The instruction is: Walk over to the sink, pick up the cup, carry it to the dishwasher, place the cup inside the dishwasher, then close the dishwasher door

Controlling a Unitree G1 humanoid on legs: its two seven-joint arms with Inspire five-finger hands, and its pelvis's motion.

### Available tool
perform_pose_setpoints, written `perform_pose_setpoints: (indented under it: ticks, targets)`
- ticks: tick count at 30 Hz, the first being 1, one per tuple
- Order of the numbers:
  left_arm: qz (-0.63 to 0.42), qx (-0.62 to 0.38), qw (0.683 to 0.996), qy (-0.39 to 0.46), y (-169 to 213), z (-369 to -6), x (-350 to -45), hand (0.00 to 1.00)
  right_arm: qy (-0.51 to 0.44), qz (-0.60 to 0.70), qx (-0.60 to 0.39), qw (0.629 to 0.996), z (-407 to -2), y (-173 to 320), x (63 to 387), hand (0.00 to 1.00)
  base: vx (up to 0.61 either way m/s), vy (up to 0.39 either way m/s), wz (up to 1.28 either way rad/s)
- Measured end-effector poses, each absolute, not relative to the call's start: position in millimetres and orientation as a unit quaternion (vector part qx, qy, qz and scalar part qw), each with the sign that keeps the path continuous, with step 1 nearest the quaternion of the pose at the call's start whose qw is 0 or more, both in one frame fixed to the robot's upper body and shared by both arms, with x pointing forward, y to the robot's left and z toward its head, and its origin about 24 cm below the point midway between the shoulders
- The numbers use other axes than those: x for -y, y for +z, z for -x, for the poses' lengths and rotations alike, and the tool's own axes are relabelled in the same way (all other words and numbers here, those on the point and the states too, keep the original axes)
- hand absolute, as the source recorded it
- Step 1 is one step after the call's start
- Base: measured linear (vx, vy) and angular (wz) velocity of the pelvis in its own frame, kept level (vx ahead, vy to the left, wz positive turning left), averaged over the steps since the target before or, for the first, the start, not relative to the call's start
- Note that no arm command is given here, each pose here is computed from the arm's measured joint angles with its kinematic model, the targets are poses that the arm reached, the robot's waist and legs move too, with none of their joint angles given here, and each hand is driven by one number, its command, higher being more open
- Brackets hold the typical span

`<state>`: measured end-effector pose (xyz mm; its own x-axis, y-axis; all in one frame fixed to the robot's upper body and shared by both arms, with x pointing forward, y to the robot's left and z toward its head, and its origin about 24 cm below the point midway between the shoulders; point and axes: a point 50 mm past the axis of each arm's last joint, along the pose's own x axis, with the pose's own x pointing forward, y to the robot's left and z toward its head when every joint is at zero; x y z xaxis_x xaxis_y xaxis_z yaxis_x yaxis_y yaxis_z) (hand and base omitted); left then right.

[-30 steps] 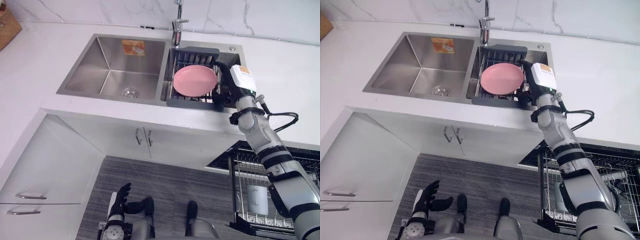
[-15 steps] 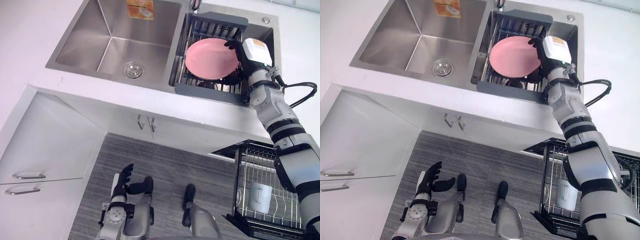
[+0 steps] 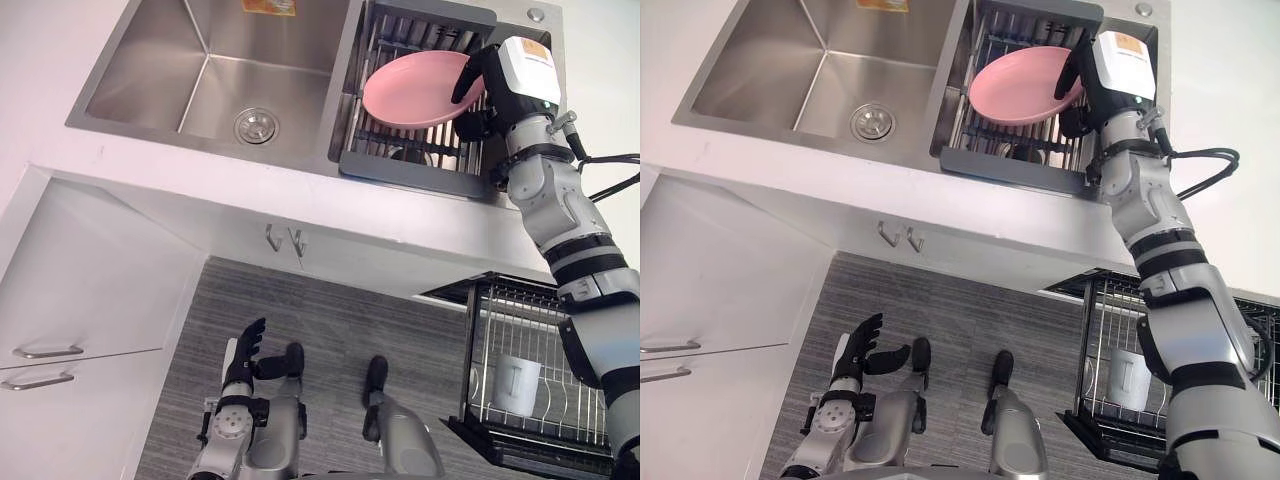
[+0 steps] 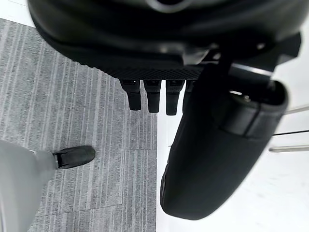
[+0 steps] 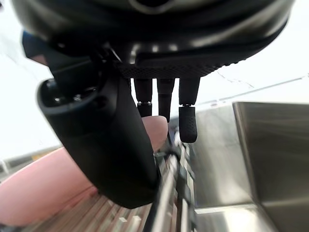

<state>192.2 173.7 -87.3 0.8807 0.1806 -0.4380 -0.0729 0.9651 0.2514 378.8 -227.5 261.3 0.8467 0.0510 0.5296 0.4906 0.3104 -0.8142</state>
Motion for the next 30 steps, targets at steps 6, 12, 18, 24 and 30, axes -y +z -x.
perform_pose_setpoints:
  ticks: [6, 12, 18, 24, 30]
  targets:
    - [-0.114, -0.236, 0.963, 0.058, -87.4, -192.1, -172.8, 0.9, -0.111, 0.569, 0.272, 0.768, -364.5, 249.9, 217.8, 0.3, 0.03, 0.003, -0.08]
    - [-0.12, -0.249, 0.959, 0.064, -91.4, -184.7, -178.3, 0.9, -0.088, 0.572, 0.269, 0.77, -351.7, 226.6, 218.7, 0.3, 0.03, 0.005, -0.11]
    - [-0.122, -0.256, 0.957, 0.063, -93.4, -181.6, -179.0, 0.9, -0.124, 0.549, 0.277, 0.779, -340.7, 229.4, 231.2, 0.3, 0.06, 0.001, -0.08]
    - [-0.127, -0.266, 0.954, 0.063, -96.7, -177.5, -182.2, 0.9, -0.163, 0.485, 0.317, 0.799, -319.4, 226.6, 227.9, 0.3, 0.03, 0.003, -0.1]
    - [-0.135, -0.317, 0.937, 0.06, -112.5, -154.8, -182.3, 0.9, -0.247, 0.414, 0.335, 0.809, -277.3, 211.8, 243.0, 0.3, 0.04, 0.014, -0.22]
